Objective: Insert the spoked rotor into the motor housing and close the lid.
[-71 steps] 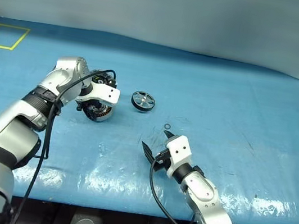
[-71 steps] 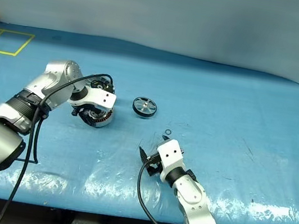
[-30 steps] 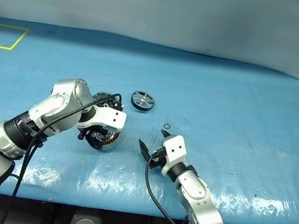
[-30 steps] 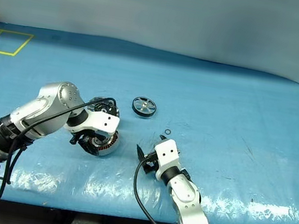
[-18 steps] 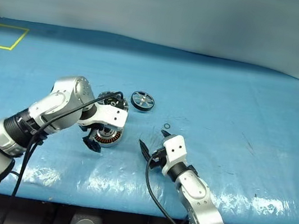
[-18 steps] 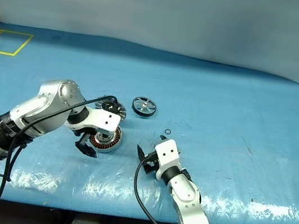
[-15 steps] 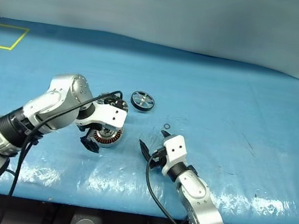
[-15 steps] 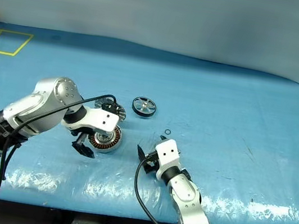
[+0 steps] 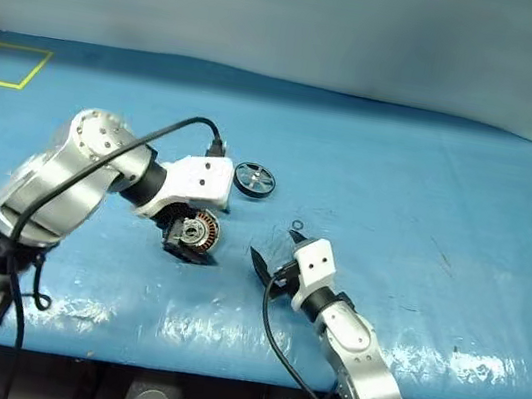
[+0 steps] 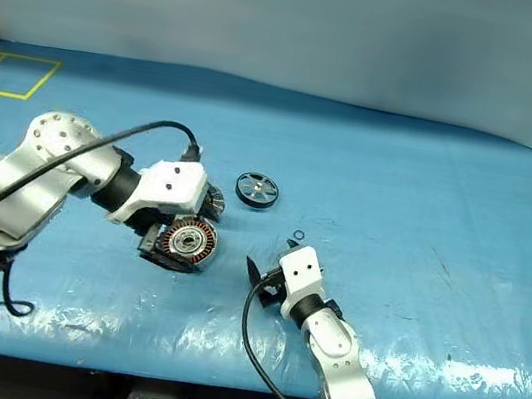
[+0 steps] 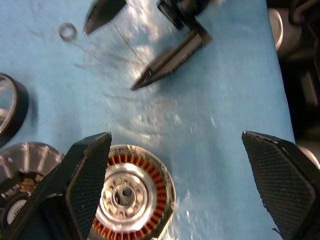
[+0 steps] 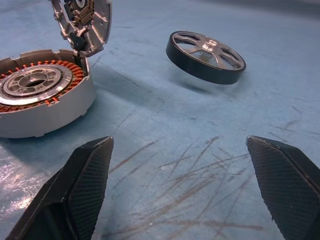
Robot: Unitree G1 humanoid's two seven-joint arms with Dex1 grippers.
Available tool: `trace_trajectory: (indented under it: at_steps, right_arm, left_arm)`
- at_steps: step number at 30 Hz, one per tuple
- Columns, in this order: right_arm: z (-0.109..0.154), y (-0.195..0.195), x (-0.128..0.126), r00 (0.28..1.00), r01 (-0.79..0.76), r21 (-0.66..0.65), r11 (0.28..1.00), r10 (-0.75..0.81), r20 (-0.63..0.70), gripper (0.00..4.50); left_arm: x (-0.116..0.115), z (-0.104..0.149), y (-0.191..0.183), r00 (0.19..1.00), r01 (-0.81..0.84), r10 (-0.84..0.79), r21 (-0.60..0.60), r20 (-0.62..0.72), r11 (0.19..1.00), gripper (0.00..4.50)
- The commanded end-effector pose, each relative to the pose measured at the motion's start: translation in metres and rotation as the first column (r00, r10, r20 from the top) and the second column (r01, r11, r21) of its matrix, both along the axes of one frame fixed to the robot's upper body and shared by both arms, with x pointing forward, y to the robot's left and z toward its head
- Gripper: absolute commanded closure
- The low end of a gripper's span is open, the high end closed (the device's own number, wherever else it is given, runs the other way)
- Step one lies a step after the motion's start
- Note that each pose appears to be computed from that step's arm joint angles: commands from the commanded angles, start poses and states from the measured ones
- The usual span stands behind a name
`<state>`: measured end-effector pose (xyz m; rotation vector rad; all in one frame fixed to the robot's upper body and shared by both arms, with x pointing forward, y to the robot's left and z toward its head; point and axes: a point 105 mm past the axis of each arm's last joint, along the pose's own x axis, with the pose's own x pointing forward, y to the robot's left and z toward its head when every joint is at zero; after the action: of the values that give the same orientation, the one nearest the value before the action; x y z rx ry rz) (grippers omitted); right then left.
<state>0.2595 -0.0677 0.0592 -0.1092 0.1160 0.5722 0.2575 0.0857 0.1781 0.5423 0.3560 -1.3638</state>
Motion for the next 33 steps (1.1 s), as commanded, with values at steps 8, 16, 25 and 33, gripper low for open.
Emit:
trace_trajectory:
  at_steps: [8, 16, 25, 33]
  right_arm:
    - [0.014, -0.038, 0.001, 0.982, 0.191, -0.037, 0.981, -0.191, 0.006, 0.00]
    - [-0.001, -0.043, 0.024, 0.959, 0.265, -0.102, 0.959, -0.273, -0.077, 0.00]
    - [-0.009, -0.023, 0.056, 0.949, 0.268, -0.044, 0.962, -0.272, -0.159, 0.00]
    - [-0.027, -0.016, 0.070, 0.931, 0.282, -0.063, 0.957, -0.289, -0.224, 0.00]
  left_arm:
    - [-0.023, -0.049, 0.000, 0.854, -0.490, 0.504, -0.529, -0.131, 0.693, 0.05]
    - [-0.032, -0.085, -0.002, 0.728, -0.587, 0.685, -0.554, -0.043, 0.590, 0.05]
    - [-0.040, -0.109, 0.013, 0.635, -0.643, 0.771, -0.585, -0.045, 0.495, 0.05]
    - [-0.040, -0.110, 0.024, 0.572, -0.681, 0.814, -0.614, -0.105, 0.400, 0.05]
